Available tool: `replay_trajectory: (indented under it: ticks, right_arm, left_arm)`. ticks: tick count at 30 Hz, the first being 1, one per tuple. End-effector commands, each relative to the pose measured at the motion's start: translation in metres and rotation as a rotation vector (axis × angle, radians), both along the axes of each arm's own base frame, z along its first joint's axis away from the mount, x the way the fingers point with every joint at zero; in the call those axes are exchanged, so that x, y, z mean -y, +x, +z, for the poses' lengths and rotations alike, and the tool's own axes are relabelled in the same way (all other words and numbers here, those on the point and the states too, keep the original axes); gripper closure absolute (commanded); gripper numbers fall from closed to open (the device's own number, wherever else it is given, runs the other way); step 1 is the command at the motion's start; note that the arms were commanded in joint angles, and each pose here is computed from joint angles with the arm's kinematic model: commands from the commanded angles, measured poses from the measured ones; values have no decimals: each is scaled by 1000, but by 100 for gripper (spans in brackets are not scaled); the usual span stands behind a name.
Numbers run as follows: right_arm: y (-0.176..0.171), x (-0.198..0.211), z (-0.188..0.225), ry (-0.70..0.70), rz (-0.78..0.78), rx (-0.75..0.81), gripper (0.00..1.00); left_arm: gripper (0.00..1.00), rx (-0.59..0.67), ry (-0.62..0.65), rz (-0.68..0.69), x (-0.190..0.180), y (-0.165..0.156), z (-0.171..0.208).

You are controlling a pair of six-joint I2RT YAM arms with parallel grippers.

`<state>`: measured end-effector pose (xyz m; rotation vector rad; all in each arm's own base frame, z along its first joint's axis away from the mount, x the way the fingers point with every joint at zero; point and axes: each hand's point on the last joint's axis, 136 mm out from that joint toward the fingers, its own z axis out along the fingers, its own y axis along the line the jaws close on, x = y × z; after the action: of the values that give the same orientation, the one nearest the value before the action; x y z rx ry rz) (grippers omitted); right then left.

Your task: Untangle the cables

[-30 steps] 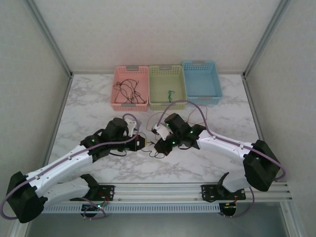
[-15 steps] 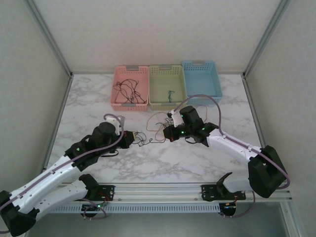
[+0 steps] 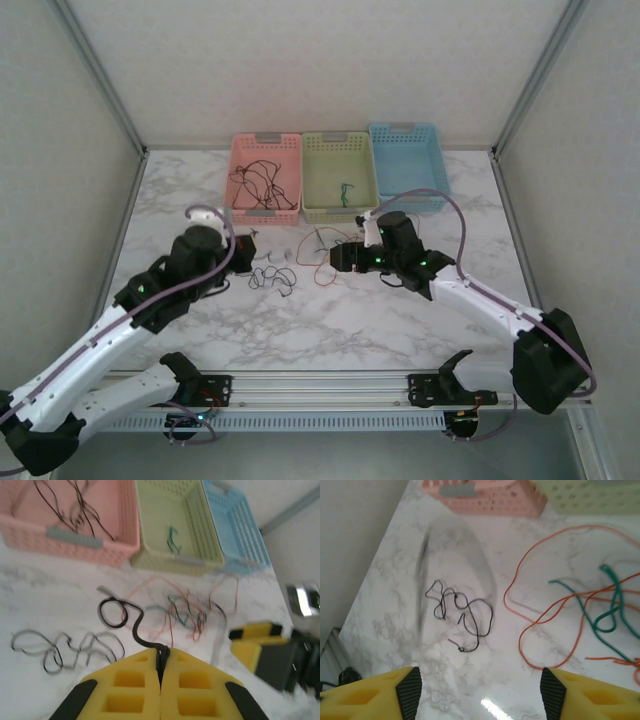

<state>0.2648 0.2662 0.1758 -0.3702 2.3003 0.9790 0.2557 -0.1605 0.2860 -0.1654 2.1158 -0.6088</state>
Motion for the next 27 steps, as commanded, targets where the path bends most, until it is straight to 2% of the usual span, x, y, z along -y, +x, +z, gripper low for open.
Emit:
replay_trajectory:
  ticks: [1, 6, 11, 15, 20, 27]
  right_arm:
    - [5, 22, 23, -26, -72, 124, 30]
    - [-2, 41, 29, -27, -120, 180, 29]
    - [-13, 49, 16, -54, -115, 154, 30]
    - [-18, 54, 12, -61, -115, 148, 30]
    - [-24, 60, 11, -78, -115, 154, 30]
    - [-30, 60, 7, -94, -82, 146, 30]
  left_arm:
    - [100, 42, 47, 90, -20, 37, 27]
    - [100, 35, 56, 151, -27, 105, 48]
    - [100, 35, 133, 204, -27, 169, 47]
    - [100, -21, 159, 224, -24, 217, 17]
    - [100, -90, 160, 235, -18, 263, -30]
    - [100, -161, 174, 223, -5, 298, -101]
